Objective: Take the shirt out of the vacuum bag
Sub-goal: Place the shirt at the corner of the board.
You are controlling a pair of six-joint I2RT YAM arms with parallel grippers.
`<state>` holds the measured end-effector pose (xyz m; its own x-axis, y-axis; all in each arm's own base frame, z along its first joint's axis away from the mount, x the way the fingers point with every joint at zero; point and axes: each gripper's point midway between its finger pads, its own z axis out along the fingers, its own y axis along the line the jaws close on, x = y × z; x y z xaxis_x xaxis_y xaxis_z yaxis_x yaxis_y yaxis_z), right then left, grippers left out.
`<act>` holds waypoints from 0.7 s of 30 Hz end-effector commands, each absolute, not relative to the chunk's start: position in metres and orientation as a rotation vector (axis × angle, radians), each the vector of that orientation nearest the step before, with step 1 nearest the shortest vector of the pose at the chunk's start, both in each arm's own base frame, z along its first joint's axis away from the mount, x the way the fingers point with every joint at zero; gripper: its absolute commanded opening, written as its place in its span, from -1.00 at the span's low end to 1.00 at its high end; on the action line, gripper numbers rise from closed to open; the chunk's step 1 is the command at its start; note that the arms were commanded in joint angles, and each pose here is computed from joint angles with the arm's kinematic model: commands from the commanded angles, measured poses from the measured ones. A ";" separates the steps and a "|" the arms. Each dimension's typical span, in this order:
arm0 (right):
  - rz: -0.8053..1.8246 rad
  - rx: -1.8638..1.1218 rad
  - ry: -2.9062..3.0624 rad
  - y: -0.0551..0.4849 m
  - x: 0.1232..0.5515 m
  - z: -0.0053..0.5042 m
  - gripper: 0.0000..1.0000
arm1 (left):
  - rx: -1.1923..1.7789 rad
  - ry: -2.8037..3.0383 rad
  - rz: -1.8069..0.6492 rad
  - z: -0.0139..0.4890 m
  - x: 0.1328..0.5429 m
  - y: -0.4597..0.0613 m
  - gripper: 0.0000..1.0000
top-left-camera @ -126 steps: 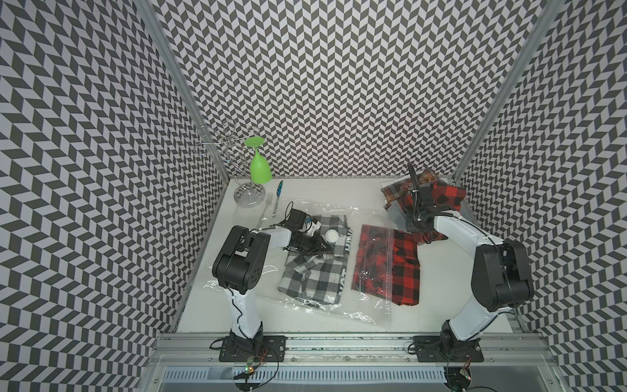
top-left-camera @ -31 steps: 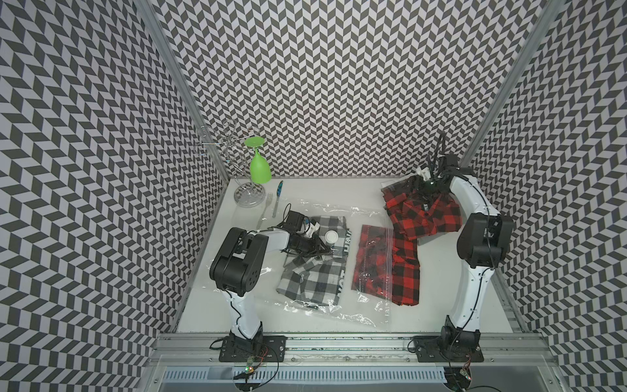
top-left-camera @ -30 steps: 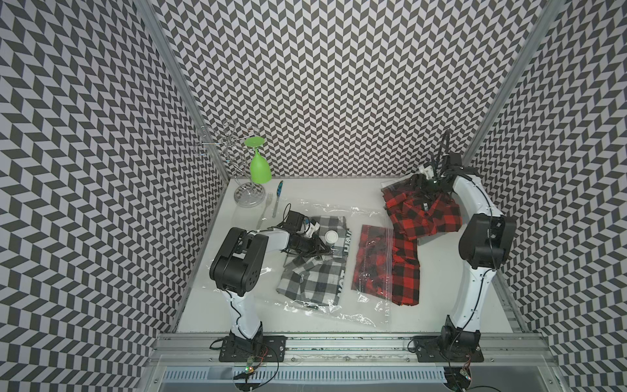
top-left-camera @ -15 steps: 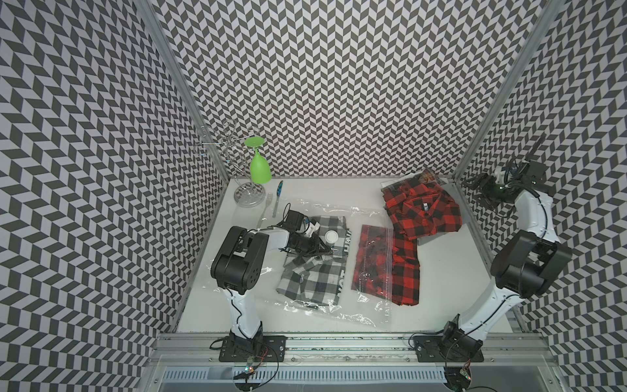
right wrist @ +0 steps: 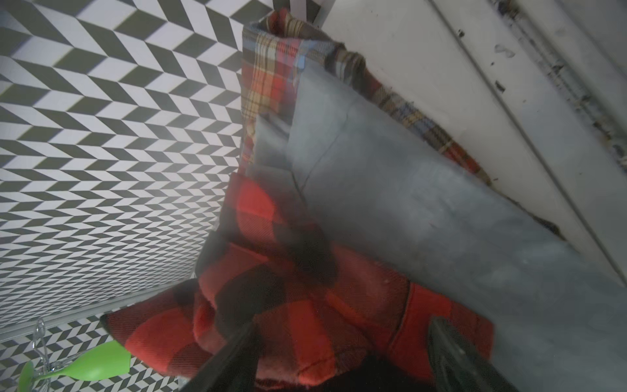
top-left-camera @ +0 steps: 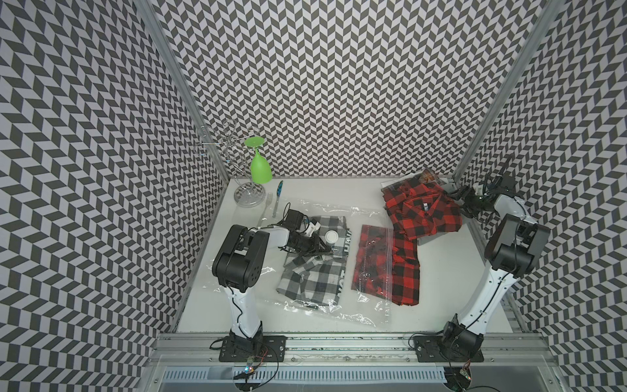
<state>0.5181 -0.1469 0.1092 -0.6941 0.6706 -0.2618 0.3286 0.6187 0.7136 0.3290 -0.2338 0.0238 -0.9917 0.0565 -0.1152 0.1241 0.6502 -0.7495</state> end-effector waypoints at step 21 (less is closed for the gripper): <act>0.736 0.444 2.200 -0.105 0.513 0.167 -1.00 | 0.010 3.119 -0.978 -0.051 0.295 -0.203 -0.43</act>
